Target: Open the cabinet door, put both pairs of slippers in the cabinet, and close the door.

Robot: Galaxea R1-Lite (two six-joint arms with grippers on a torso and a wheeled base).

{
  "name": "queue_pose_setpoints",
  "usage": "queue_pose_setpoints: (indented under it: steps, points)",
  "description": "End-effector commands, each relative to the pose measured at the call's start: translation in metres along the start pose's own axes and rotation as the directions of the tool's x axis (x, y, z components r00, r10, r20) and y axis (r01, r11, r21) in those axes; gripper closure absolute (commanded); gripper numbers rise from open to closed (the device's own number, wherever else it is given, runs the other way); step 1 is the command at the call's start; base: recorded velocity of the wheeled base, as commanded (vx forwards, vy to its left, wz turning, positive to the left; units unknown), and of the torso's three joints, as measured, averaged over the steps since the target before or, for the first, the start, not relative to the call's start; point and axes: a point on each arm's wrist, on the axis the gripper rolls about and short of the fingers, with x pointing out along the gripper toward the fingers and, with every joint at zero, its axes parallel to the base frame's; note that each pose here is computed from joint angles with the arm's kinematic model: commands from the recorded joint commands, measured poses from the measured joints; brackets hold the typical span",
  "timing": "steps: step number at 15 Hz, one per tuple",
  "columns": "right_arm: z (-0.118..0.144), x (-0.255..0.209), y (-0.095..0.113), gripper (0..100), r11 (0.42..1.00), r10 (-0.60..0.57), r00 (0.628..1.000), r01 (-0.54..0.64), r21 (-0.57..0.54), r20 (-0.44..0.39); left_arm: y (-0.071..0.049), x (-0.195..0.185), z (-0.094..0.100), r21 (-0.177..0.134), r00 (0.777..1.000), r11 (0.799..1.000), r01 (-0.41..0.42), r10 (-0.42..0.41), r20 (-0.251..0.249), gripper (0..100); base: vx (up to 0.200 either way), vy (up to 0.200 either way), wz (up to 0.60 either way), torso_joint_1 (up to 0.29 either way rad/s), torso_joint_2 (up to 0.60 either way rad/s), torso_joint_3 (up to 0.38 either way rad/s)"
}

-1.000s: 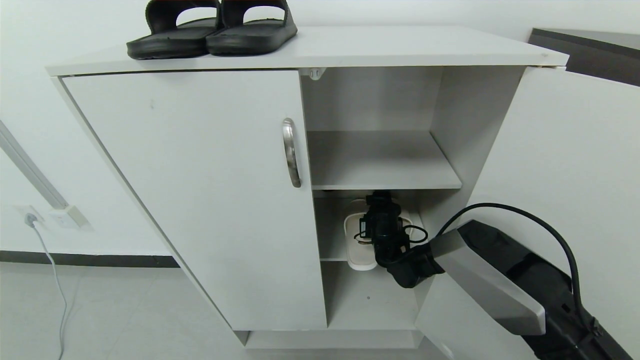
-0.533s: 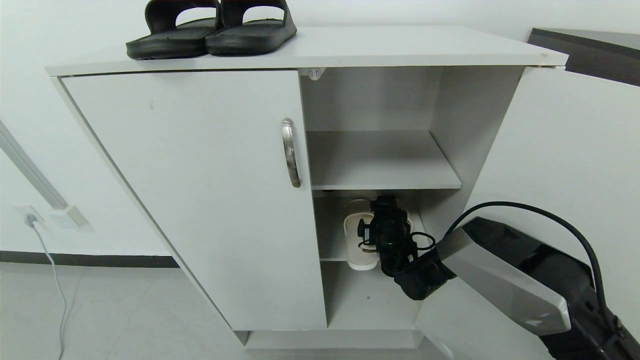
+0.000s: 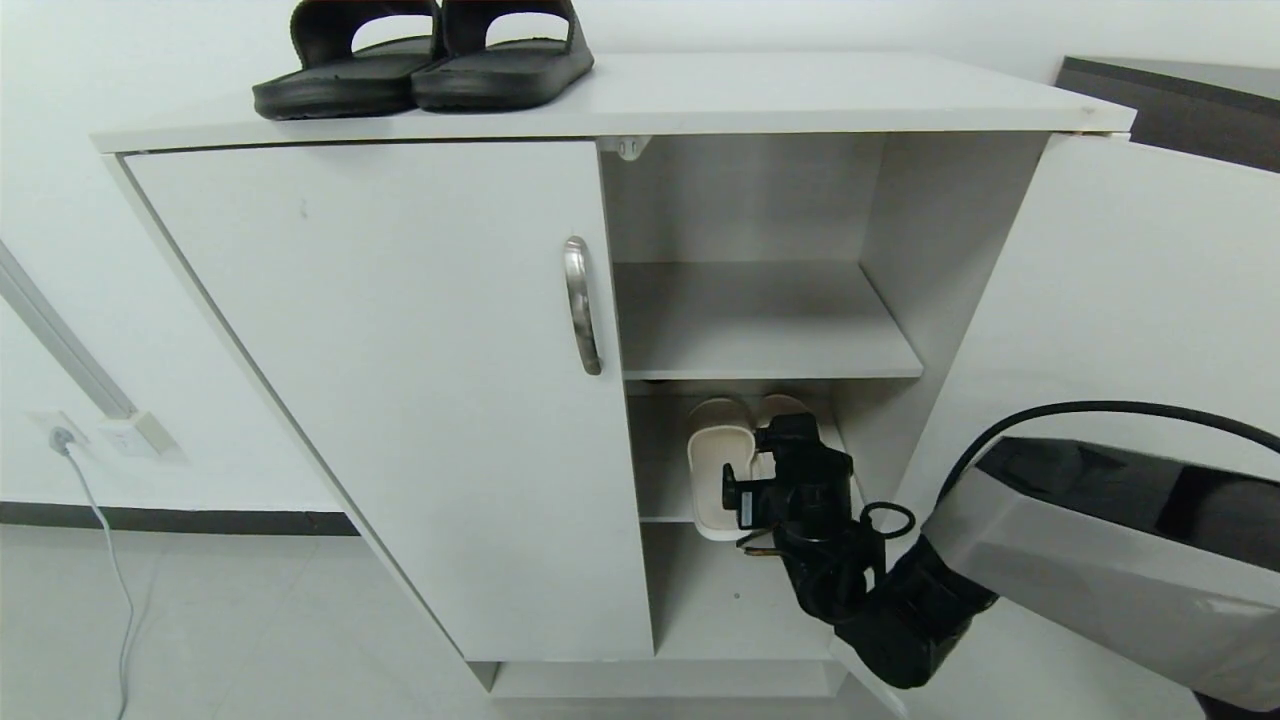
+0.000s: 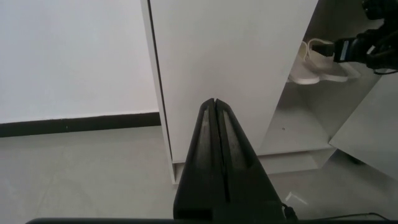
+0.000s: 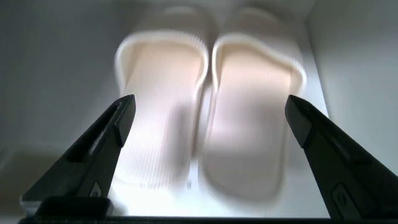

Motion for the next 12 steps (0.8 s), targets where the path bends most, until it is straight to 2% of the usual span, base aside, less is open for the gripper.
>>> queue_pose_setpoints:
  steps: [1,4,10,12]
  points:
    - [0.017,-0.043,-0.001,0,0.998,0.058,0.998,-0.058,0.011,0.026,0.000,0.000,0.000,0.002,1.000,1.000,0.000,0.000,-0.001,100,0.000,0.000,0.00,0.000,0.00,0.000]
    - [0.019,-0.073,-0.006,0,0.995,0.099,0.995,-0.099,-0.001,0.013,0.000,0.000,0.000,0.002,1.000,1.000,0.001,-0.001,-0.001,100,0.000,0.000,0.00,0.000,0.00,0.000]
    - [0.017,-0.074,-0.005,0,0.995,0.101,0.995,-0.101,-0.001,0.012,0.000,0.000,0.000,0.002,1.000,1.000,0.000,0.000,-0.001,100,0.000,0.000,0.00,0.000,0.00,0.000]
    - [0.018,-0.074,-0.005,0,0.995,0.102,0.995,-0.102,0.001,0.014,0.000,0.000,0.000,0.001,1.000,1.000,0.000,0.000,-0.001,100,-0.200,0.000,0.00,0.005,0.01,0.002]
